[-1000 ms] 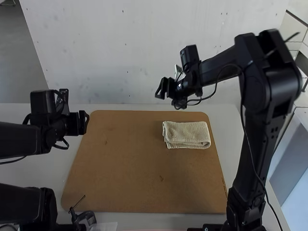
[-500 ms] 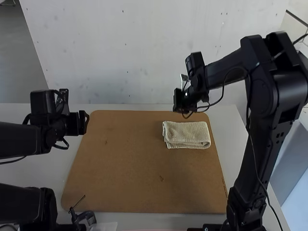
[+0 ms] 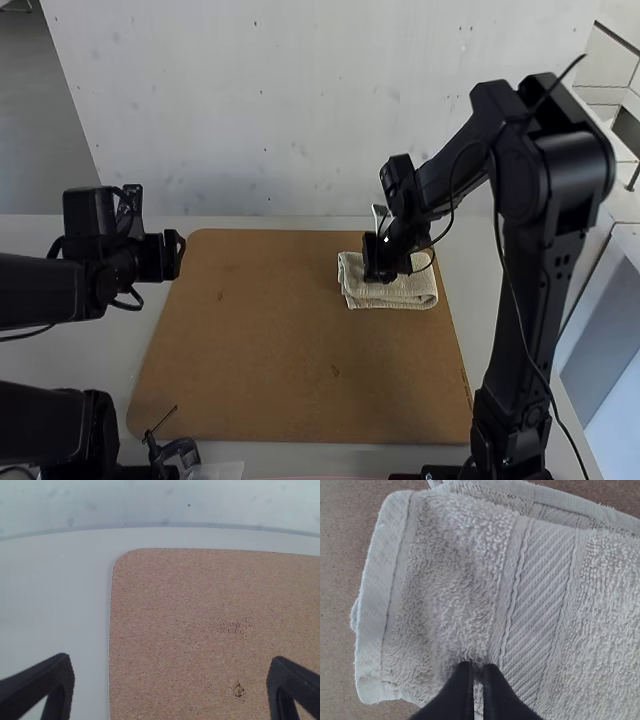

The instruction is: Fold the towel.

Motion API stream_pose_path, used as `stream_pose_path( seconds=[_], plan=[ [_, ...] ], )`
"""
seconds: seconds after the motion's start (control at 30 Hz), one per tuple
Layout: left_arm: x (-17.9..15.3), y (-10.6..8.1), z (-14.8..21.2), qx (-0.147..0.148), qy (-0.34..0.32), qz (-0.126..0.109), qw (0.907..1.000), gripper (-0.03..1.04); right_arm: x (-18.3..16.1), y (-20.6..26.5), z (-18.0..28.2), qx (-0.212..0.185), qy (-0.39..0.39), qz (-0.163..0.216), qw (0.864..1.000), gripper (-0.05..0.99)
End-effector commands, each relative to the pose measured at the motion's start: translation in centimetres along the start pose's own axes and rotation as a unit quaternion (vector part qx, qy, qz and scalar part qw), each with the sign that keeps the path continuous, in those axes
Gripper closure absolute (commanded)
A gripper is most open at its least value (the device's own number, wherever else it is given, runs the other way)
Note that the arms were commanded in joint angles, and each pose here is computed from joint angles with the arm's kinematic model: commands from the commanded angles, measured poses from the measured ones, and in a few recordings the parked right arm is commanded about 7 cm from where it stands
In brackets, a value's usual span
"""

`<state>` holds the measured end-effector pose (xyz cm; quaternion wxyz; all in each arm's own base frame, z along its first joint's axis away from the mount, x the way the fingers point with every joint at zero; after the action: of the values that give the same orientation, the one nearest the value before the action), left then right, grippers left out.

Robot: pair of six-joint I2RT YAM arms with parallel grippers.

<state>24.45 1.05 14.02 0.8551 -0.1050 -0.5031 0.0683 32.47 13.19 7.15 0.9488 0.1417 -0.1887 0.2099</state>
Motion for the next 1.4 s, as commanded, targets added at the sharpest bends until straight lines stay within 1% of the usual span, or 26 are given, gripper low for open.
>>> stream_pose_path(
  seconds=[0.0,0.1,0.2,0.4,0.63,0.7,0.77,0.8,0.9,0.93,1.0,1.03,1.1,1.13,1.17,1.2,1.23,1.27,1.33,1.37],
  plan=[
    [0.5,-0.3,0.2,-0.007,-0.012,-0.001,0.9999,0.16,-0.3,0.4,-1.3,0.003,0.006,0.008,1.000,0.91],
    [0.5,-0.3,0.3,-0.007,-0.014,-0.001,0.9999,0.16,-0.1,0.7,-2.2,0.005,0.006,0.008,1.000,0.91],
    [0.5,-0.2,0.3,-0.006,-0.014,-0.001,0.9999,0.16,0.4,0.8,-1.9,0.006,0.000,0.004,1.000,0.91],
    [0.4,-0.1,0.3,-0.006,-0.012,0.000,0.9999,0.16,2.9,1.2,1.2,0.008,-0.052,0.004,0.999,0.91],
    [0.4,-0.3,0.2,-0.008,-0.011,-0.001,0.9999,0.16,3.6,1.4,3.0,0.008,-0.071,0.006,0.997,0.91],
    [0.4,-0.3,0.2,-0.008,-0.012,-0.001,0.9999,0.16,3.6,1.1,3.2,0.006,-0.074,0.002,0.997,0.91],
    [0.5,-0.4,0.3,-0.009,-0.014,-0.001,0.9999,0.16,4.3,0.5,4.3,0.000,-0.108,-0.012,0.994,0.91],
    [0.6,-0.3,0.4,-0.009,-0.017,-0.001,0.9998,0.16,5.0,0.3,5.3,-0.004,-0.136,-0.020,0.991,0.91],
    [1.2,-0.5,0.8,-0.010,-0.032,-0.005,0.9994,0.16,6.8,-1.2,8.4,-0.030,-0.222,-0.042,0.974,0.91],
    [1.5,-0.6,0.9,-0.011,-0.039,-0.006,0.9992,0.16,7.4,-1.9,9.9,-0.046,-0.250,-0.044,0.966,0.91],
    [2.2,-0.8,1.4,-0.012,-0.055,-0.010,0.9984,0.16,8.4,-3.0,12.5,-0.065,-0.292,-0.051,0.953,0.91],
    [2.5,-0.8,1.5,-0.012,-0.059,-0.010,0.9982,0.16,8.6,-3.4,13.4,-0.070,-0.304,-0.053,0.949,0.91],
    [3.1,-1.1,2.1,-0.013,-0.075,-0.015,0.9970,0.16,8.7,-4.0,15.0,-0.085,-0.319,-0.045,0.943,0.79],
    [3.3,-1.2,2.2,-0.014,-0.080,-0.016,0.9966,0.16,8.6,-4.2,15.6,-0.096,-0.319,-0.028,0.942,0.75],
    [3.5,-1.2,2.3,-0.015,-0.082,-0.016,0.9964,0.16,8.4,-4.7,16.8,-0.117,-0.323,-0.015,0.939,0.75],
    [3.9,-1.3,2.5,-0.016,-0.088,-0.018,0.9958,0.16,8.3,-5.1,18.4,-0.134,-0.339,-0.011,0.931,0.75],
    [4.4,-1.4,2.8,-0.016,-0.099,-0.020,0.9948,0.16,8.2,-5.1,20.7,-0.146,-0.364,-0.008,0.920,0.75],
    [4.8,-1.4,3.2,-0.011,-0.112,-0.022,0.9934,0.16,7.8,-4.8,23.5,-0.164,-0.396,-0.001,0.904,0.75],
    [5.0,-1.4,3.8,-0.008,-0.120,-0.022,0.9925,0.16,6.7,-4.7,26.9,-0.197,-0.431,-0.007,0.881,0.74],
    [4.8,-1.4,3.9,-0.007,-0.119,-0.022,0.9926,0.16,6.1,-4.6,27.8,-0.207,-0.442,-0.009,0.873,0.72]
  ],
)
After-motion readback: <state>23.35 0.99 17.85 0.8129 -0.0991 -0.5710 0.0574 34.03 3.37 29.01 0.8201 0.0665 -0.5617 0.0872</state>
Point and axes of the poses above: each hand's point on the last joint's axis, 136 mm out from that joint toward the fingers, its own z axis back along the fingers, its own y axis along the line the jaws close on, x = y × z, the point moved 9 cm from there along z, back along the fingers, and after that the axes turned 12 degrees about z, right-handed, at the moved point
